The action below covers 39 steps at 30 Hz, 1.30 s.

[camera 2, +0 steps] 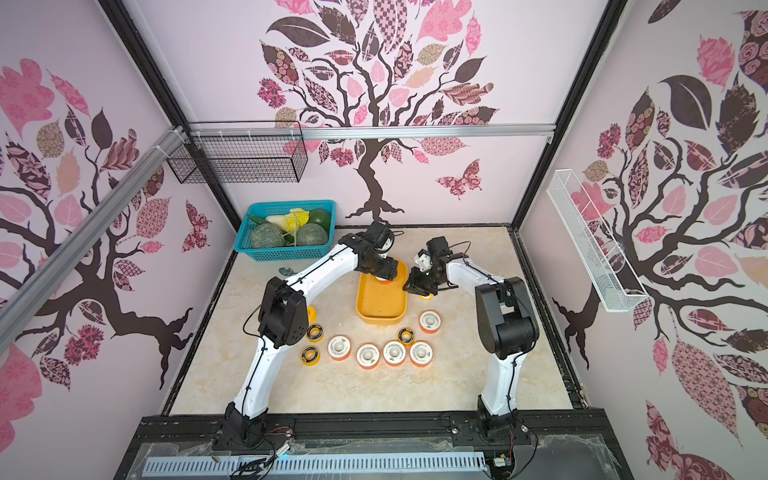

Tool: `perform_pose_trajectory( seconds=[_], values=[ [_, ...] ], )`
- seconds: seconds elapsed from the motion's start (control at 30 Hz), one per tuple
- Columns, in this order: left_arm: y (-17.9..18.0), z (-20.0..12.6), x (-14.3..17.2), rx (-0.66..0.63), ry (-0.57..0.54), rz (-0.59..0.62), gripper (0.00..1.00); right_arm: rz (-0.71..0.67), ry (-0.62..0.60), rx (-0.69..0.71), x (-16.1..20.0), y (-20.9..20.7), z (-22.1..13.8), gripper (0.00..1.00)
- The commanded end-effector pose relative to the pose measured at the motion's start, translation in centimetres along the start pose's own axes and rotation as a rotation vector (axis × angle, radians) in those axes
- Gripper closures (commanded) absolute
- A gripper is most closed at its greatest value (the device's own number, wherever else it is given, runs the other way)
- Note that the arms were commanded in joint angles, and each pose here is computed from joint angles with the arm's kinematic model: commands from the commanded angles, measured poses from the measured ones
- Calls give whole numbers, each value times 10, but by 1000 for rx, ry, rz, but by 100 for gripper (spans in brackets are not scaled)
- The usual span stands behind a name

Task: Put the sealing tape into the storage box
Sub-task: Move the storage box to the center of the board, then place the sealing tape in the storage box.

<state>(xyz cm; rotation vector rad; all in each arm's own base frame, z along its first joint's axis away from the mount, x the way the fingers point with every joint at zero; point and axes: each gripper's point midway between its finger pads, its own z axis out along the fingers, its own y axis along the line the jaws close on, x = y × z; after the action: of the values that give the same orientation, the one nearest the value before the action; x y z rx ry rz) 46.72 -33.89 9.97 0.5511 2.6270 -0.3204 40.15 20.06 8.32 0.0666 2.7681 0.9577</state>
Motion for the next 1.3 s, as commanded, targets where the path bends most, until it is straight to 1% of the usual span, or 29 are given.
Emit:
perform_pose_trajectory(
  seconds=[0.0,0.23,0.33,0.53,0.93,1.27],
  values=[
    [-2,7,-6,-3,-18,-15,30,-19,-49,-12,-5,16,-20,67],
    [1,19,-7,-15,-23,-32,29,-13,-103,15,-8,13,-41,66],
    [-5,23,-9,15,-28,-20,29,8,-119,8,-8,4,-46,66],
    [-4,34,-7,16,-19,-29,29,29,-101,2,-3,-8,-45,66],
    [-6,47,-7,26,-12,-46,27,33,-76,-3,2,-11,-39,66],
    [-8,52,-6,42,-4,-58,21,37,-67,-2,5,-13,-37,65]
  ],
)
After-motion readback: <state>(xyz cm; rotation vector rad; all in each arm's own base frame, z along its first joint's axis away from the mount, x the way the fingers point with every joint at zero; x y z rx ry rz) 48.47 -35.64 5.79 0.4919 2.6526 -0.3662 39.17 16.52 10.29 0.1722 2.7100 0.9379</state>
